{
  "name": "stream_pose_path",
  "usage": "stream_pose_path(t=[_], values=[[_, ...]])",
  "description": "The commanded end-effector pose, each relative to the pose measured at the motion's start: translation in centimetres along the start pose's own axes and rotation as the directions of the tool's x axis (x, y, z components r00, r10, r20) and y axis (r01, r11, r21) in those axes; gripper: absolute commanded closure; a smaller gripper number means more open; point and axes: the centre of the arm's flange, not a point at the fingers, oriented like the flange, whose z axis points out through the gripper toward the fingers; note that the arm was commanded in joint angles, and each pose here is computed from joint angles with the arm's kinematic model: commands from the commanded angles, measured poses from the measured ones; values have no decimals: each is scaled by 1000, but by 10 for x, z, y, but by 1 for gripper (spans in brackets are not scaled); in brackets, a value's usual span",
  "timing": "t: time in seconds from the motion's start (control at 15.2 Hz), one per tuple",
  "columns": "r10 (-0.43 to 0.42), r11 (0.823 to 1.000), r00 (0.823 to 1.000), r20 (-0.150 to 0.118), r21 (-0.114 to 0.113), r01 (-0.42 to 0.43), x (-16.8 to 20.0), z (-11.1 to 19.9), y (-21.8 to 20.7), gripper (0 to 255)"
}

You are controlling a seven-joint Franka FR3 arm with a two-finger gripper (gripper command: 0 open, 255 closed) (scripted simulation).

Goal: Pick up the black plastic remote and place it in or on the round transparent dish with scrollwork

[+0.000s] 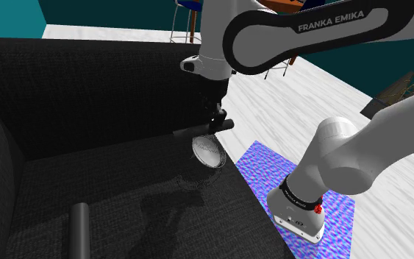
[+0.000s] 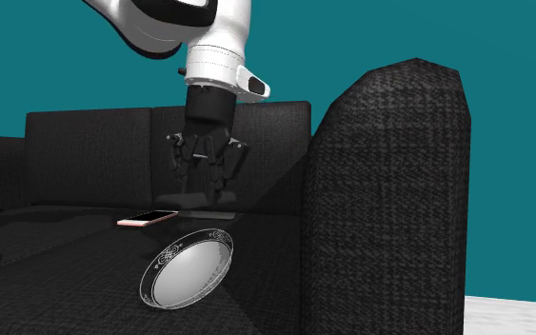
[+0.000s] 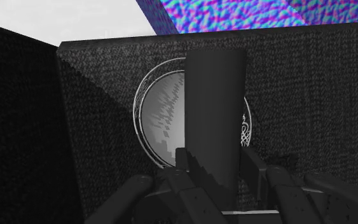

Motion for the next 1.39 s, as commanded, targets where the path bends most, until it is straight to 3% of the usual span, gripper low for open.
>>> stream_pose_path(t=[0.0,0.66,1.25,1.32], values=[[-2,1000,1000,0,1,2,-18,7,2,255],[-2,1000,1000,0,1,2,-15,59,9,255],[-2,1000,1000,0,1,2,-15,62,9,255],[-2,1000,1000,0,1,2,-14,62,9,0]])
